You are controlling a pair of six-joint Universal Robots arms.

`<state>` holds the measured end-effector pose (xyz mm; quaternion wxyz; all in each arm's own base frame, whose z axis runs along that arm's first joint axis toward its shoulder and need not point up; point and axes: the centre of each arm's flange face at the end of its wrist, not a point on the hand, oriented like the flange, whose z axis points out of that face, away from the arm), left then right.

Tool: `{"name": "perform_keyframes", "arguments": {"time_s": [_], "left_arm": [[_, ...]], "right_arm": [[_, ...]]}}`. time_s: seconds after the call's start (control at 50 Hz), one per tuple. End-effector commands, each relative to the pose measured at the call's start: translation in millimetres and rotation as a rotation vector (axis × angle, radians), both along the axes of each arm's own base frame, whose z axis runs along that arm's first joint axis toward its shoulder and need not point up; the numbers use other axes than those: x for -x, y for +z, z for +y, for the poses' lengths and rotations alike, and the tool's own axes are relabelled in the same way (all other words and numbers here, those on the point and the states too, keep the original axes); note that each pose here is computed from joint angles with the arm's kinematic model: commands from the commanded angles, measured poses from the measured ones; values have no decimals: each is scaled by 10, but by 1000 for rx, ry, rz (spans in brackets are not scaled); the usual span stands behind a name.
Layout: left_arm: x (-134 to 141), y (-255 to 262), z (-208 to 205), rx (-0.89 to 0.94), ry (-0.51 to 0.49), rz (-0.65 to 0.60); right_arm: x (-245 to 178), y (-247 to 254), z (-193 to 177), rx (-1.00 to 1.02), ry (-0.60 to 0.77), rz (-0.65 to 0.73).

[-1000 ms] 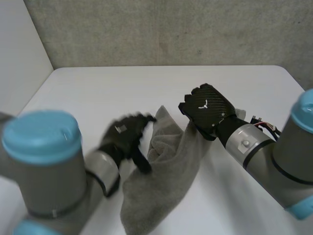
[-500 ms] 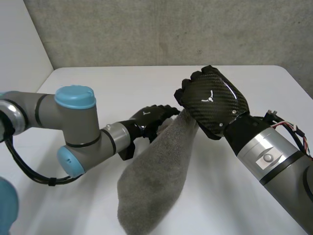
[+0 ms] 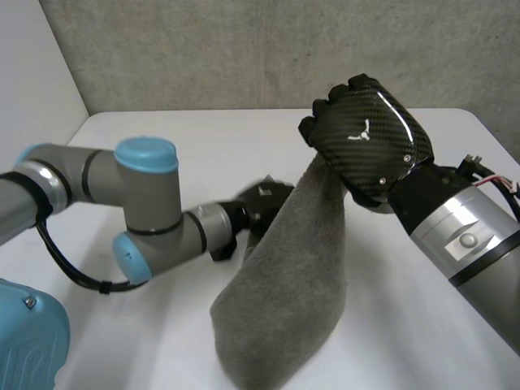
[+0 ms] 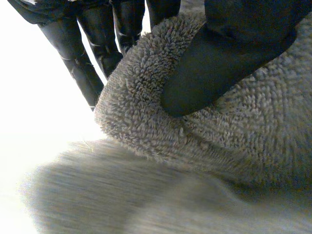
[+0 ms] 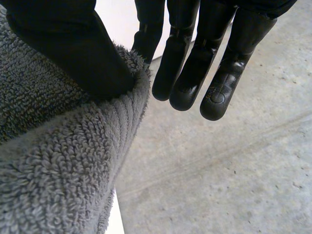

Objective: Fold the laundry

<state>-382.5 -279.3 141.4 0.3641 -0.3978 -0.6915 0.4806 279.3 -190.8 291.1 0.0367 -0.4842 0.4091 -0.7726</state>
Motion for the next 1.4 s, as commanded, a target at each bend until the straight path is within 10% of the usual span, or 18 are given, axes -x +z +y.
{"name": "perform_keyframes", "arguments": {"time_s": [0.02,0.26,0.58,0.98,1.4], "left_arm": [[-351,793,-708,309,548,70],[-724,1795,-376,490,620,224],[-1126,915,96,253,662,-22],[-1063,205,1395,6,406,-276],[-1075,789,783,200,516,-158]], "right_arm": [[1,61,-290,45,-41,-16],[-186,213,-658,213,-48,-97],[-130,-294,-496,57,-51,40],[269,-1105,132,-400,15,494],[321,-227,-414,-787,-101,-246]]}}
